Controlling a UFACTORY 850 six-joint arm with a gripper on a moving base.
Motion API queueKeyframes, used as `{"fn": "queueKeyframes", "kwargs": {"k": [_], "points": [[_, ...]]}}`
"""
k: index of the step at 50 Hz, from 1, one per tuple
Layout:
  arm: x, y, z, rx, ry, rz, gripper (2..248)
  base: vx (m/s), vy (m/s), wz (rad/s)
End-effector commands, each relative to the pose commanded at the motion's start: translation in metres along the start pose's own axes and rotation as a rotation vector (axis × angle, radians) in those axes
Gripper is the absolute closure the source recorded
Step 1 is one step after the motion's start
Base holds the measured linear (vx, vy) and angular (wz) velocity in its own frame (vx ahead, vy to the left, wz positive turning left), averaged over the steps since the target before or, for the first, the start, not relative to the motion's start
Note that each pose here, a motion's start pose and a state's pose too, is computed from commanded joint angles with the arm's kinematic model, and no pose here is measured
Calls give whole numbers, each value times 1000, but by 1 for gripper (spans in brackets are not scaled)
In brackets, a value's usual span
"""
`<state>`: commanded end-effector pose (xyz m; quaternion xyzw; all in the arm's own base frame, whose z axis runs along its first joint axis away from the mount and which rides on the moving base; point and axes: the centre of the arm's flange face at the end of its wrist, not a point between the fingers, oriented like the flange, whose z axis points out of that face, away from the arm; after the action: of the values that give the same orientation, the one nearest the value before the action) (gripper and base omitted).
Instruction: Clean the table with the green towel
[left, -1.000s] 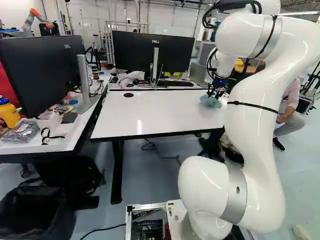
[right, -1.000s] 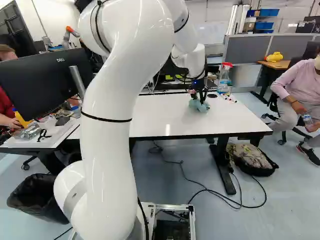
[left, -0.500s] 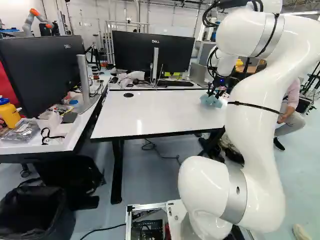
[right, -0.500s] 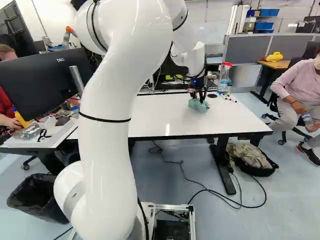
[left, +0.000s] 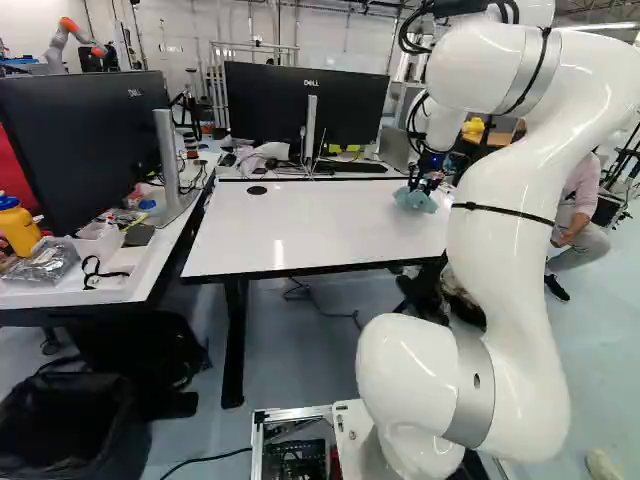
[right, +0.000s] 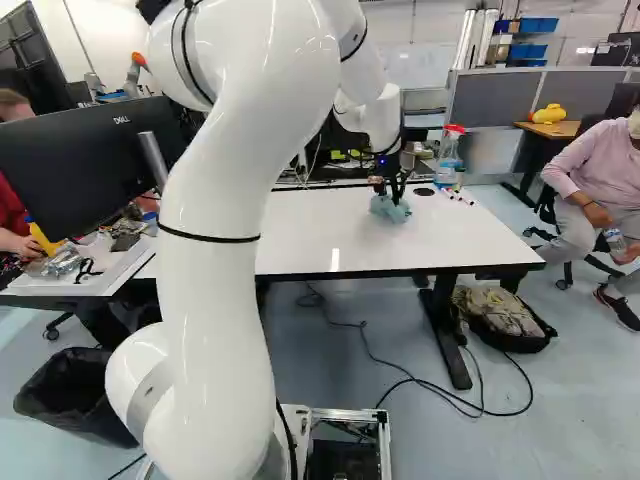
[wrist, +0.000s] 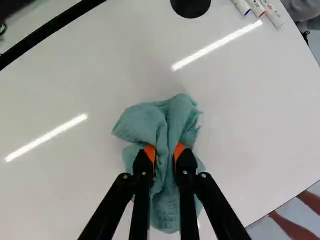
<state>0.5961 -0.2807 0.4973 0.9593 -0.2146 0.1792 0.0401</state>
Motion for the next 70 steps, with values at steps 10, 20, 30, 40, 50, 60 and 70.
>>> {"fn": "queueKeyframes", "kwargs": {"k": [10, 20, 30, 40, 50, 60, 70], "points": [[1, -21, 0, 12, 14, -29, 191, 0, 0, 0], [1, -41, -1, 24, 36, -58, 191, 0, 0, 0], [0, -61, -3, 36, 58, -85, 191, 0, 0, 0], [-2, -80, -4, 49, 83, -111, 191, 0, 0, 0], [-4, -99, -7, 62, 112, -137, 191, 0, 0, 0], [-8, -116, -10, 76, 140, -161, 191, 0, 0, 0], [-12, -133, -14, 90, 169, -184, 191, 0, 0, 0]]}}
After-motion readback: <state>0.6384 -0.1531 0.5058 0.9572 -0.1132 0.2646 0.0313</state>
